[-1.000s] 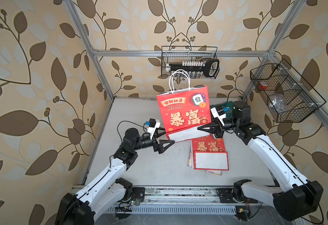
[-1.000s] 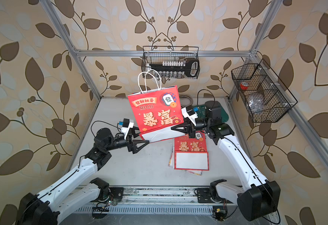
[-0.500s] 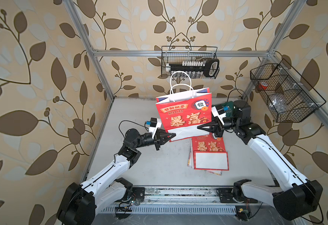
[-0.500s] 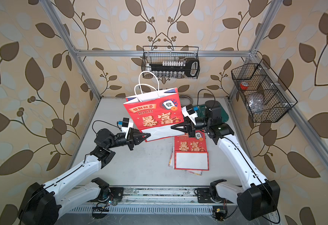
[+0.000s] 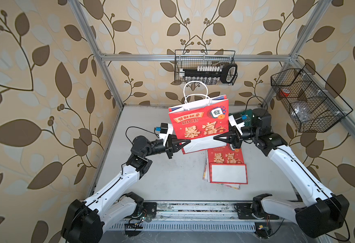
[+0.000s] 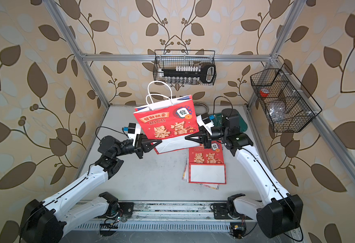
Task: Put away the paper bag
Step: Press the paper bag.
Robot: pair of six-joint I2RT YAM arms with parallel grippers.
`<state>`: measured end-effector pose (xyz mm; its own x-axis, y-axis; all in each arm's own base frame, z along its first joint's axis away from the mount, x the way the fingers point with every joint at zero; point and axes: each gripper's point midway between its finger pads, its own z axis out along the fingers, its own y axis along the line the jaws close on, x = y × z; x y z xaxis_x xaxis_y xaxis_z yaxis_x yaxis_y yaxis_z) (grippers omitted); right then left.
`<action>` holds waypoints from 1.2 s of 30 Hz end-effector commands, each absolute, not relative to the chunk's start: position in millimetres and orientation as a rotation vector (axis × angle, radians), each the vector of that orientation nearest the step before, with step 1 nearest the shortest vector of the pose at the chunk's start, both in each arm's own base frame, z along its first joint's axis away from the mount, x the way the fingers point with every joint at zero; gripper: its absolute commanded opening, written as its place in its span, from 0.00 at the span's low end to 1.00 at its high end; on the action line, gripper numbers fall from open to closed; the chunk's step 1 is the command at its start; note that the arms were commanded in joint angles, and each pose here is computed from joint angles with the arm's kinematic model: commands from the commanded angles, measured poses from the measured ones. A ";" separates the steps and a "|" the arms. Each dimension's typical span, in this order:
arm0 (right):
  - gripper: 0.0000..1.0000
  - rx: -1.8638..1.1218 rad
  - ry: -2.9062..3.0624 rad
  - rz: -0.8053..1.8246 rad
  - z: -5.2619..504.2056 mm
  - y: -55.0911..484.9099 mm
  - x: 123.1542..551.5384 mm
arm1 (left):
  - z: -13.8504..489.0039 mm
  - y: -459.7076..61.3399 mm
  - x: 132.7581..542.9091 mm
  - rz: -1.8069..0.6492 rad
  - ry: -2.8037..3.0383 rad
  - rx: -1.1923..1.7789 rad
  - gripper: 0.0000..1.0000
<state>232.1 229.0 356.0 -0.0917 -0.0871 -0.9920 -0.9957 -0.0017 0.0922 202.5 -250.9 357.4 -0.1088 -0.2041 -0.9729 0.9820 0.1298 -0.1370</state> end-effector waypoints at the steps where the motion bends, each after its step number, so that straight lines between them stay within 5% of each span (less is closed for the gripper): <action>1: 0.00 -1.240 1.343 1.261 355.7 230.6 229.7 | 383.2 -248.7 192.3 -1.247 1.111 0.932 0.00; 2: 0.00 -1.238 1.347 1.261 354.9 230.4 229.8 | 385.9 -247.7 195.2 -1.238 1.116 0.910 0.18; 3: 0.00 -1.239 1.348 1.262 353.9 230.4 229.6 | 387.5 -246.3 199.0 -1.228 1.130 0.881 0.54; 4: 0.00 -1.241 1.348 1.262 353.6 230.4 228.9 | 390.6 -245.4 198.8 -1.220 1.123 0.878 0.61; 7: 0.00 -1.238 1.364 1.268 349.5 230.3 229.1 | 401.6 -244.0 194.9 -1.205 1.096 0.891 0.53; 10: 0.00 -1.237 1.367 1.273 348.0 230.0 228.7 | 406.9 -245.2 191.0 -1.210 1.083 0.921 0.00; 15: 0.00 -1.236 1.371 1.273 347.9 229.4 227.6 | 411.8 -243.2 192.0 -1.213 1.069 0.892 0.00; 16: 0.00 -1.237 1.372 1.273 347.8 229.4 226.9 | 414.8 -242.2 192.4 -1.211 1.064 0.880 0.07; 18: 0.00 -1.235 1.379 1.273 346.3 228.8 226.5 | 421.5 -240.0 195.5 -1.207 1.067 0.845 0.60; 20: 0.00 -1.232 1.385 1.271 344.9 227.9 226.5 | 429.0 -238.3 193.1 -1.204 1.049 0.841 0.68; 22: 0.00 -1.227 1.393 1.269 343.2 227.0 226.6 | 436.6 -237.5 189.8 -1.204 1.029 0.848 0.65; 23: 0.00 -1.227 1.394 1.268 342.4 226.5 226.4 | 439.2 -237.7 187.3 -1.206 1.019 0.860 0.55; 26: 0.00 -1.225 1.401 1.275 339.8 226.5 225.1 | 444.6 -237.4 183.3 -1.204 0.995 0.877 0.00; 31: 0.00 -1.222 1.408 1.281 338.0 225.2 223.2 | 452.0 -235.0 185.7 -1.205 0.992 0.842 0.00; 32: 0.00 -1.221 1.407 1.281 338.2 224.9 222.8 | 454.2 -234.2 187.2 -1.207 0.994 0.827 0.16; 33: 0.00 -1.218 1.412 1.280 337.1 224.4 222.9 | 456.8 -233.0 188.7 -1.206 0.996 0.809 0.51; 34: 0.00 -1.217 1.413 1.279 336.8 223.9 222.3 | 459.4 -232.3 188.3 -1.207 0.990 0.804 0.59; 36: 0.00 -1.213 1.420 1.279 335.2 222.7 222.0 | 463.5 -231.2 186.5 -1.203 0.974 0.804 0.61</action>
